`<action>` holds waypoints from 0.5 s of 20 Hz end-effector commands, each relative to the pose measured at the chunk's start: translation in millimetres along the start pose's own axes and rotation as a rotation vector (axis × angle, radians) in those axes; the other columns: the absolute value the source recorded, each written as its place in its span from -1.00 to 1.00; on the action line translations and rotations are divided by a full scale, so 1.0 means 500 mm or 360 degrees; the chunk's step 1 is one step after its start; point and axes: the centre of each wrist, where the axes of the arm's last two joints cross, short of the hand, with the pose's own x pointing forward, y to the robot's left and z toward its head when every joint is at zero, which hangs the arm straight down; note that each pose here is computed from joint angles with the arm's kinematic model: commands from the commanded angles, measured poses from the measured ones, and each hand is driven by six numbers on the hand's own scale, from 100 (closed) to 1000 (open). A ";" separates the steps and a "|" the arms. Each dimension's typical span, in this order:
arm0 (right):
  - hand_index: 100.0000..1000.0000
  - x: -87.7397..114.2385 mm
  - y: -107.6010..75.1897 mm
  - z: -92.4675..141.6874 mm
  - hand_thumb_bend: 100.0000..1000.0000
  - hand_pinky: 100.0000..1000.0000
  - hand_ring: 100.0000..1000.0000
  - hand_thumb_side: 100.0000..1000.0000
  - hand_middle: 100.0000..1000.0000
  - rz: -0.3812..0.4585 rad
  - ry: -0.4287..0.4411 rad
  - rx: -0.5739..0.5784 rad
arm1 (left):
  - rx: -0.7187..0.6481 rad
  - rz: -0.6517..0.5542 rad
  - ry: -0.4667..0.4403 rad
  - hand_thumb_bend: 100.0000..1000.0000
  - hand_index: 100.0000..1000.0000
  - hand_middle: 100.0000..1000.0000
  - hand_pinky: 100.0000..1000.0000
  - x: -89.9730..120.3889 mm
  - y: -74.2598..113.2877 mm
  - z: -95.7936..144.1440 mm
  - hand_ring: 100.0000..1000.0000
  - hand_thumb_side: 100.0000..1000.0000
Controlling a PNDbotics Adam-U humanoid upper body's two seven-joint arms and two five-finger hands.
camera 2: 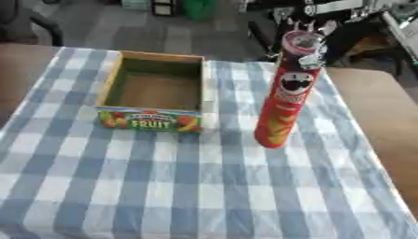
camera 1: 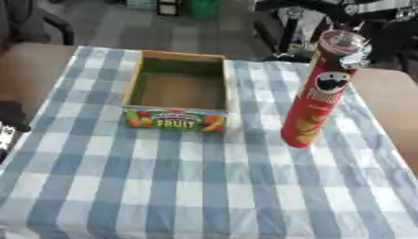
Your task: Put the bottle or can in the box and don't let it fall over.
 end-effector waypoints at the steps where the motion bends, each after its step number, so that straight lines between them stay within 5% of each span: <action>1: 0.52 0.013 -0.053 0.043 -0.82 -0.48 -0.18 -0.24 0.23 0.0072 0.0019 -0.0102 | -0.0001 -0.0004 -0.0060 -0.34 0.30 -0.05 0.30 0.017 0.003 -0.011 -0.09 0.20; 10: 0.51 0.035 -0.123 0.044 -0.89 -0.52 -0.21 -0.18 0.21 0.0091 -0.0078 -0.0333 | -0.0045 0.0052 -0.0124 -0.33 0.30 -0.05 0.30 0.033 -0.014 -0.029 -0.09 0.20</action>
